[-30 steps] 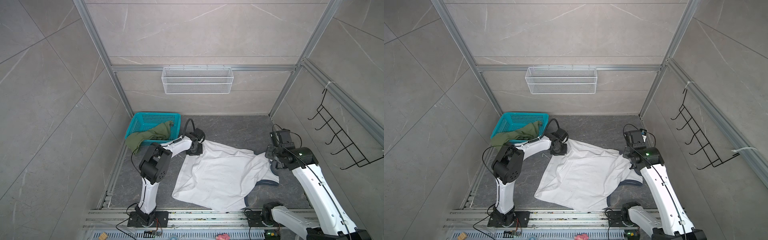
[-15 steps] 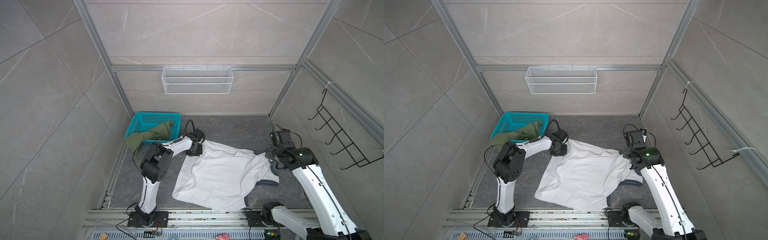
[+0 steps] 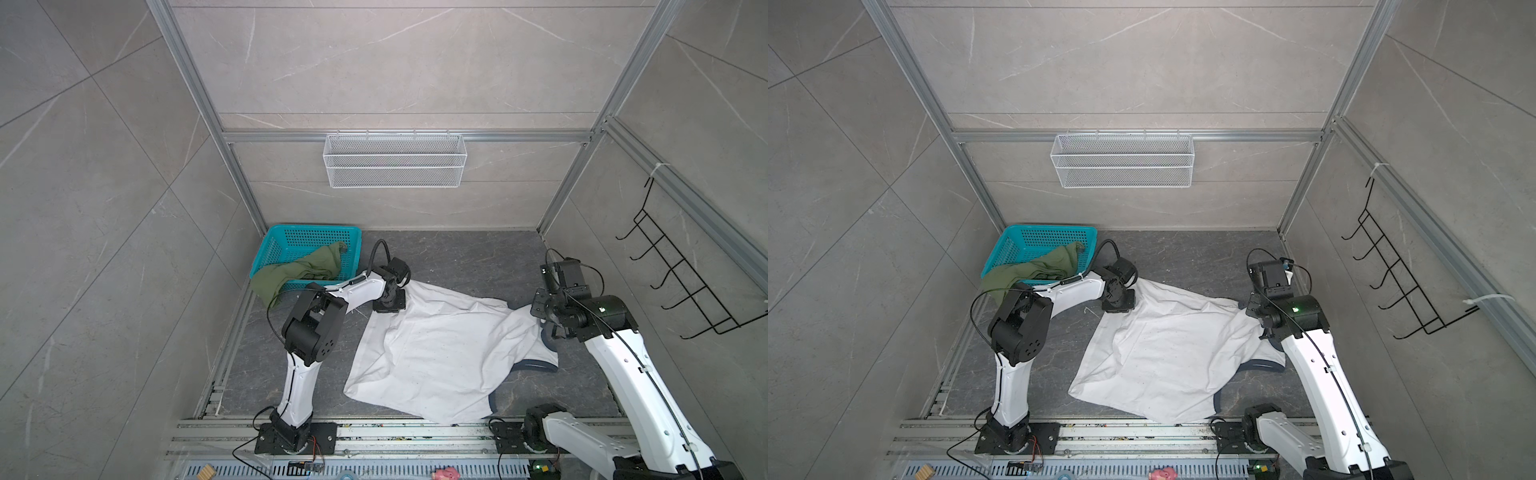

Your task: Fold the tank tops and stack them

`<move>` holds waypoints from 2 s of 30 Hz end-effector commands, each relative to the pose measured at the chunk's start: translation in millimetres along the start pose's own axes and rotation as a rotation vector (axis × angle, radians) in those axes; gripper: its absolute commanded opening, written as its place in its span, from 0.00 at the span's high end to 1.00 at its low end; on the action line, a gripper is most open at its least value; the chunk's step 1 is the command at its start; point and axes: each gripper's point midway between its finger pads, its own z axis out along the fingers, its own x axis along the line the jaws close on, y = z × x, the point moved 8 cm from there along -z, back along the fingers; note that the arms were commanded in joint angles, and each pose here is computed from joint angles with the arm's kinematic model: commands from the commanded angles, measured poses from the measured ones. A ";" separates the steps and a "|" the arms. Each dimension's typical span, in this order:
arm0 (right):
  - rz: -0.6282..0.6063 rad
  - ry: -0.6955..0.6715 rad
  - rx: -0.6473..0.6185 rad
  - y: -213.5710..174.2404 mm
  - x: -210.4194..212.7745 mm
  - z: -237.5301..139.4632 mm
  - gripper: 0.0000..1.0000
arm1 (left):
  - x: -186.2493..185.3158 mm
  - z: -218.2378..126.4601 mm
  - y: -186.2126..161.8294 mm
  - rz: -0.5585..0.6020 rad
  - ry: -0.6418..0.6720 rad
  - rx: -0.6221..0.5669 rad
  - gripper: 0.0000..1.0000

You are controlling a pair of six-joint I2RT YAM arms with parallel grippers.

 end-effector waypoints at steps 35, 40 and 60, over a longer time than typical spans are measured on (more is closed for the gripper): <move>-0.005 0.007 -0.016 -1.5 -5.4 -6.6 1.00 | -4.9 -1.2 0.2 0.037 0.109 -0.018 1.00; -0.001 0.001 -0.026 0.6 -7.3 -9.9 1.00 | -10.8 -34.2 1.7 0.056 0.108 -0.104 1.00; 0.044 -0.056 -0.147 29.5 -25.2 -49.0 1.00 | 69.3 -227.5 -2.1 -0.108 -0.004 -0.567 1.00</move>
